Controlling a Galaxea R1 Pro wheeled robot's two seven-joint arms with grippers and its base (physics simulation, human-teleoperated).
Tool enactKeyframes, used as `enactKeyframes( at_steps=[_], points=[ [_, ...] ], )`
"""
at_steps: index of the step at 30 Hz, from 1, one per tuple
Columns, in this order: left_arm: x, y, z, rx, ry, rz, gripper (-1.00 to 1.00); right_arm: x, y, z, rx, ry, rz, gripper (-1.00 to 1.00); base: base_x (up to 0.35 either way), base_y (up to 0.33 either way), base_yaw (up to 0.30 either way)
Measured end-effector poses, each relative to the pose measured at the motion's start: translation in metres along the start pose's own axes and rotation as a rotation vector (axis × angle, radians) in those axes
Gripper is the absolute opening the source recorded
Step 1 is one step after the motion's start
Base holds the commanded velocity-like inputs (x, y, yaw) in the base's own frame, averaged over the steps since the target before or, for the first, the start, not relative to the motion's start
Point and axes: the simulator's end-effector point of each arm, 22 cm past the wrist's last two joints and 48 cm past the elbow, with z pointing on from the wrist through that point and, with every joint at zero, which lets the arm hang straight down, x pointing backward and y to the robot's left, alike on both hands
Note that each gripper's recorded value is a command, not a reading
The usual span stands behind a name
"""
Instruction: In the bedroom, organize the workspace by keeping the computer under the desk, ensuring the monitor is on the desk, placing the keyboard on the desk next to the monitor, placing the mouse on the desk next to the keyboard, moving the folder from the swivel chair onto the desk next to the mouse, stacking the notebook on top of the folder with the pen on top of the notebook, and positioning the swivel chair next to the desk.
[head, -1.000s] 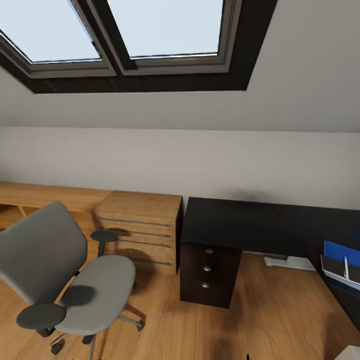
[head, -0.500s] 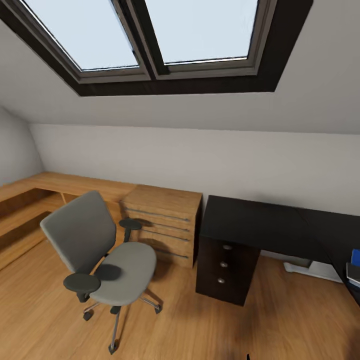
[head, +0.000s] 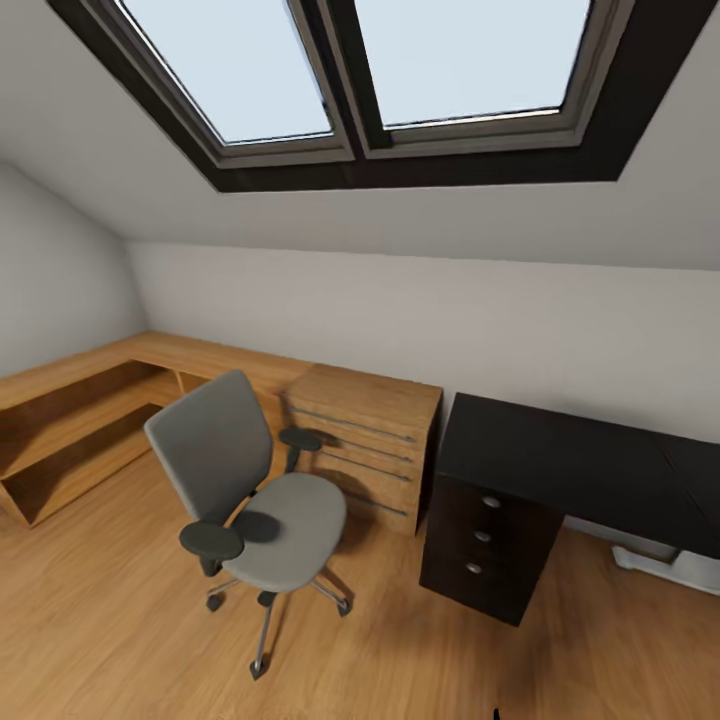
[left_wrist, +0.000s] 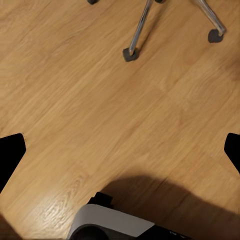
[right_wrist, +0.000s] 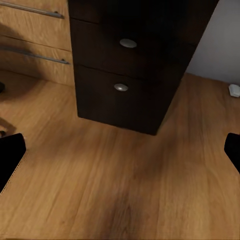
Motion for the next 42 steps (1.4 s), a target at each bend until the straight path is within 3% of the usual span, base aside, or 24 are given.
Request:
enactKeyframes(
  at_steps=[16,29,42],
  points=[
    [0.004,-0.001,0.000,0.006,0.006,0.004,1.00,0.005,0.003,-0.001,-0.012,0.009,-0.011,1.00,0.000,0.000,0.243],
    [0.022,0.008,0.000,-0.010,0.038,0.033,1.00,0.006,0.005,-0.001,-0.022,0.013,-0.016,1.00,0.000,0.000,0.026],
    [0.022,0.009,0.000,-0.013,0.040,0.030,1.00,0.006,0.006,-0.002,-0.022,0.013,-0.013,1.00,0.000,0.000,0.089]
  ],
)
